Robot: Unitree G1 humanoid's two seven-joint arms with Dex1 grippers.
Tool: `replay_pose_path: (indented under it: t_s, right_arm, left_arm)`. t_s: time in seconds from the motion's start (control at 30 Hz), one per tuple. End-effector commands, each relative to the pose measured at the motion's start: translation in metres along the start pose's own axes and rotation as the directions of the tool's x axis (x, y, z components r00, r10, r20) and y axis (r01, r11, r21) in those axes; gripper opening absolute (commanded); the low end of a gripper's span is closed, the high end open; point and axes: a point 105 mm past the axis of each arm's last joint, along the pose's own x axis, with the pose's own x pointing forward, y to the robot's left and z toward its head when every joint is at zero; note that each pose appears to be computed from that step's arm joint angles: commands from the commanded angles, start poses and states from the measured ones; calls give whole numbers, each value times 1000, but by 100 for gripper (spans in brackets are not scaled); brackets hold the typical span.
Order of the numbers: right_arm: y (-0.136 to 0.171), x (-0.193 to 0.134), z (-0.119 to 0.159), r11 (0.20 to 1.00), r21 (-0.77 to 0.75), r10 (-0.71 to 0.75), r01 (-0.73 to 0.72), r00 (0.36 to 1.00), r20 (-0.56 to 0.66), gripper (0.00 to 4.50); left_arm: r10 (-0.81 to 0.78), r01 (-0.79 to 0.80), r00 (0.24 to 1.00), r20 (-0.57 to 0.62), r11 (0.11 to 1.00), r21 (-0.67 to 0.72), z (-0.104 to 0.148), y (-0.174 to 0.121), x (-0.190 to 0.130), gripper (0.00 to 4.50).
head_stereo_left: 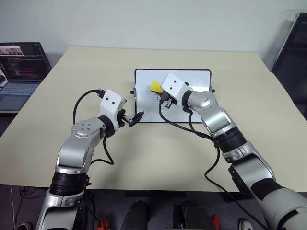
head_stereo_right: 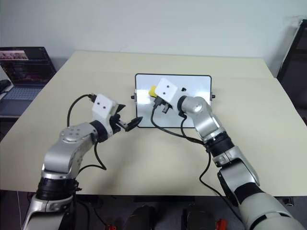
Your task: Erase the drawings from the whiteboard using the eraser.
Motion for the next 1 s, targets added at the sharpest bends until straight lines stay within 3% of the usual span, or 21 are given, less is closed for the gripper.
replay_pose_path:
  t_s: [0.03, 0.3, 0.73, 1.0]
  right_arm:
    - [-9, 5, 10, 999, -41, -17, 18, 1000, 21, 100]
    - [-5, 23, 12, 997, -71, -5, 4, 1000, -7, 100]
    - [5, 16, -23, 983, -142, 102, -120, 986, -131, 100]
    - [-10, 17, -13, 976, -213, 22, -43, 995, -98, 100]
  left_arm:
    - [-11, 11, 1000, 13, 1000, 20, 9, 1, 3, 450]
    - [-65, 65, 998, -9, 997, 43, 9, -8, 10, 450]
    - [-24, 24, 1000, -4, 999, 41, 14, 0, 5, 450]
    - [-14, 14, 1000, -7, 999, 38, 12, 2, 5, 450]
